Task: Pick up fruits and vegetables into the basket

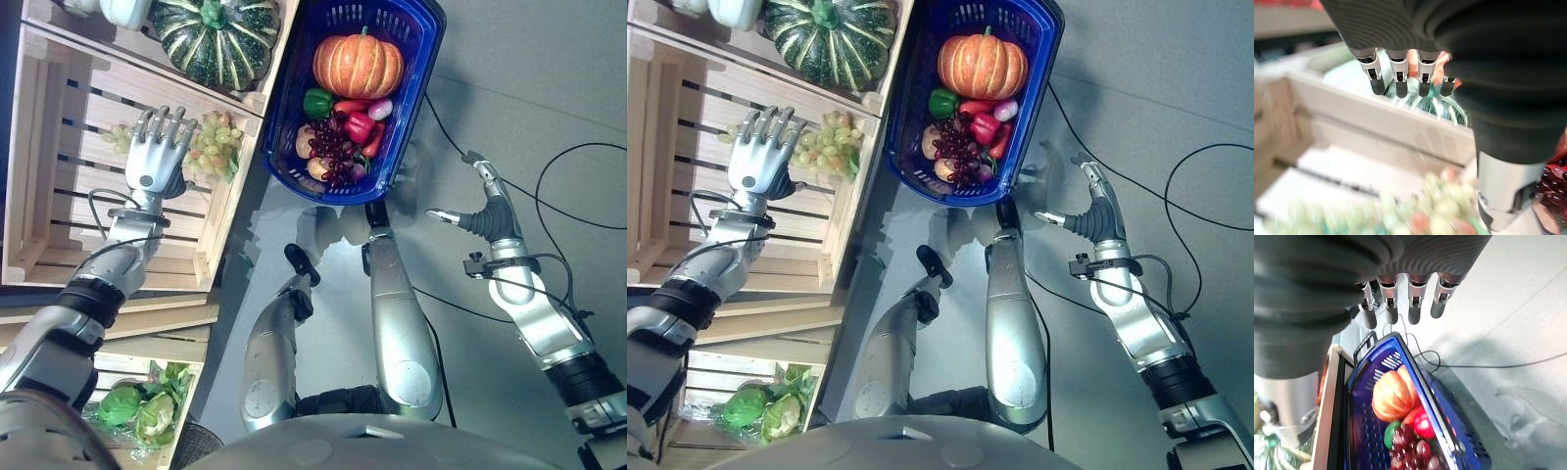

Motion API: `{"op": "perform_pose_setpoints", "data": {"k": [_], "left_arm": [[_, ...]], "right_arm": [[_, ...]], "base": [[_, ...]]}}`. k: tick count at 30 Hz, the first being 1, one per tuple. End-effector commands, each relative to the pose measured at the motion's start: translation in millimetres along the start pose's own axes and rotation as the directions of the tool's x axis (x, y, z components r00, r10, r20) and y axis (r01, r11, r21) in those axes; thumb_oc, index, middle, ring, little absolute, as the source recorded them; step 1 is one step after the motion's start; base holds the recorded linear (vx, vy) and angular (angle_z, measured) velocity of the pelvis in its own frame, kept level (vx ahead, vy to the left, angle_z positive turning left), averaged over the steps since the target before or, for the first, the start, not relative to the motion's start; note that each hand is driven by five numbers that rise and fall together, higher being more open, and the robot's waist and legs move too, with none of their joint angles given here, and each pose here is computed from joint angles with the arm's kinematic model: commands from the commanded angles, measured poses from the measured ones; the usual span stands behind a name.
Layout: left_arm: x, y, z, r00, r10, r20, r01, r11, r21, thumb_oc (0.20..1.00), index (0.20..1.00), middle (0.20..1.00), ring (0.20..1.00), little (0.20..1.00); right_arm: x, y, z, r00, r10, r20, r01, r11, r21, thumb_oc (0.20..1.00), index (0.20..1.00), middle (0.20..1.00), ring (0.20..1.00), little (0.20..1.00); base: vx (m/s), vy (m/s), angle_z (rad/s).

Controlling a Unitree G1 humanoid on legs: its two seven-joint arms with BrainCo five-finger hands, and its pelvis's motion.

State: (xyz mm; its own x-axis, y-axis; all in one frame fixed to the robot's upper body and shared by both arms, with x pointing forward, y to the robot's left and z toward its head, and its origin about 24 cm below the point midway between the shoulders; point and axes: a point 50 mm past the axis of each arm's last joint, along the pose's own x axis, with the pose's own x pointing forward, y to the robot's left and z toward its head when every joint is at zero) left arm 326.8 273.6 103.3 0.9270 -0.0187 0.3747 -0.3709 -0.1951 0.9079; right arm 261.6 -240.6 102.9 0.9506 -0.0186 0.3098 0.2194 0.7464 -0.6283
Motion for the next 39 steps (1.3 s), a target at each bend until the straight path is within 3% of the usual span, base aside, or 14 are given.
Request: {"op": "perform_pose_setpoints", "data": {"k": [1, 12, 20, 39], "left_arm": [[-12, -8, -24, 0.993, -0.012, -0.116, 0.013, 1.000, 0.006, 1.000, 1.000, 1.000, 1.000, 1.000], [-14, -13, -53, 0.969, -0.005, -0.247, 0.035, 0.992, 0.120, 1.000, 1.000, 1.000, 1.000, 1.000], [-14, -8, -59, 0.955, 0.111, -0.275, -0.047, 0.973, 0.227, 1.000, 1.000, 1.000, 1.000, 1.000], [7, 4, -52, 0.940, 0.160, -0.300, -0.102, 0.975, 0.199, 1.000, 1.000, 1.000, 1.000, 1.000]], "right_arm": [[-5, -13, 21, 0.993, -0.030, 0.118, 0.022, 0.998, 0.063, 1.000, 1.000, 1.000, 1.000, 1.000], [-4, -20, 26, 0.986, -0.064, 0.156, 0.049, 0.994, 0.097, 1.000, 1.000, 1.000, 1.000, 1.000], [-4, -19, 25, 0.982, -0.099, 0.159, 0.082, 0.990, 0.111, 1.000, 1.000, 1.000, 1.000, 1.000], [1, -14, 25, 0.977, -0.158, 0.141, 0.135, 0.978, 0.161, 1.000, 1.000, 1.000, 1.000, 1.000]], "base": [[0.00, 0.034, -0.07], [0.00, 0.013, -0.01], [0.00, 0.000, 0.00], [0.00, -0.005, 0.00]]}}
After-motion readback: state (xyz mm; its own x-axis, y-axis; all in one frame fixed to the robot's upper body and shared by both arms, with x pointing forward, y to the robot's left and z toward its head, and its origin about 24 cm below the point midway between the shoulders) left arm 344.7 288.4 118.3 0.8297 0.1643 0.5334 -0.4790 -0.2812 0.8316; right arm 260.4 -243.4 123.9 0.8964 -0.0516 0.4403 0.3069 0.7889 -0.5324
